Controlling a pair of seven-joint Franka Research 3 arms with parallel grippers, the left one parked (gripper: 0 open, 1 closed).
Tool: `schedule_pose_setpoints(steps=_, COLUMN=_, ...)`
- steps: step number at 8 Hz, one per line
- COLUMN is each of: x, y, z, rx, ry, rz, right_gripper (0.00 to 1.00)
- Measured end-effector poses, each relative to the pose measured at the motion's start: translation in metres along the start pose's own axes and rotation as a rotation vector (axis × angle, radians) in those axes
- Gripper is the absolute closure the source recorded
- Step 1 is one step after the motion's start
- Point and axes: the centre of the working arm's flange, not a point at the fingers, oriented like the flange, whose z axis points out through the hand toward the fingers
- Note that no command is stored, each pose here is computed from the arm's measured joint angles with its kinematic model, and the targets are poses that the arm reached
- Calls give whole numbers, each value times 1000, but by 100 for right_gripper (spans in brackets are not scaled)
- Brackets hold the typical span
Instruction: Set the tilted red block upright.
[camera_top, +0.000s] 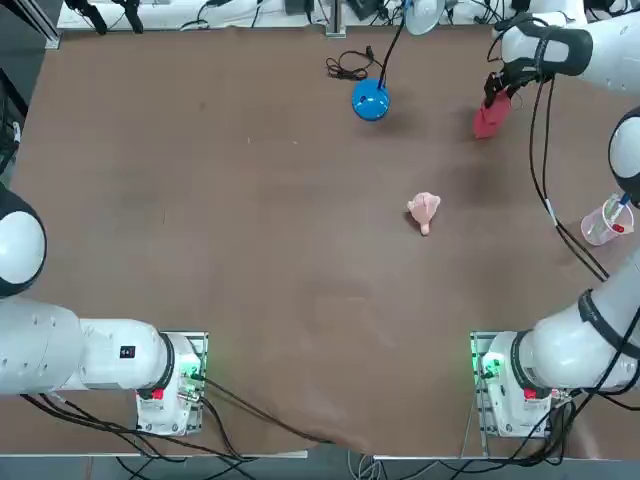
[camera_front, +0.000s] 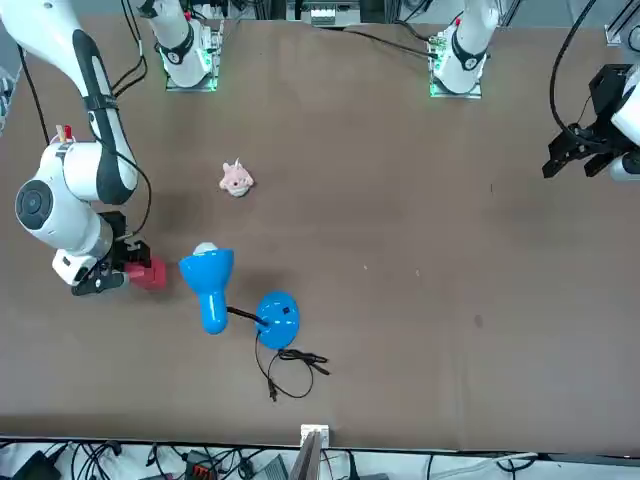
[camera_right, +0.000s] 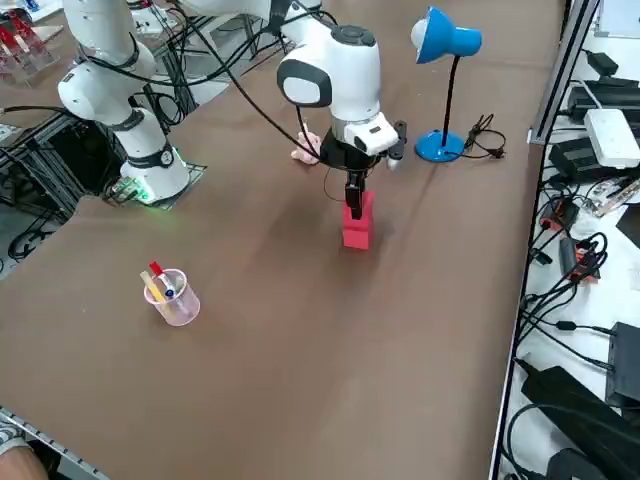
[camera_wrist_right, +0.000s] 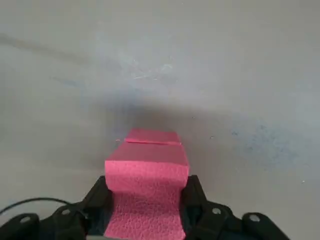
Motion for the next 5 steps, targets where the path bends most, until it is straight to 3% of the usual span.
schedule_pose_setpoints(steps=5, x=0, y=0, z=3, rx=2, ry=-5, rz=1, right_gripper=31)
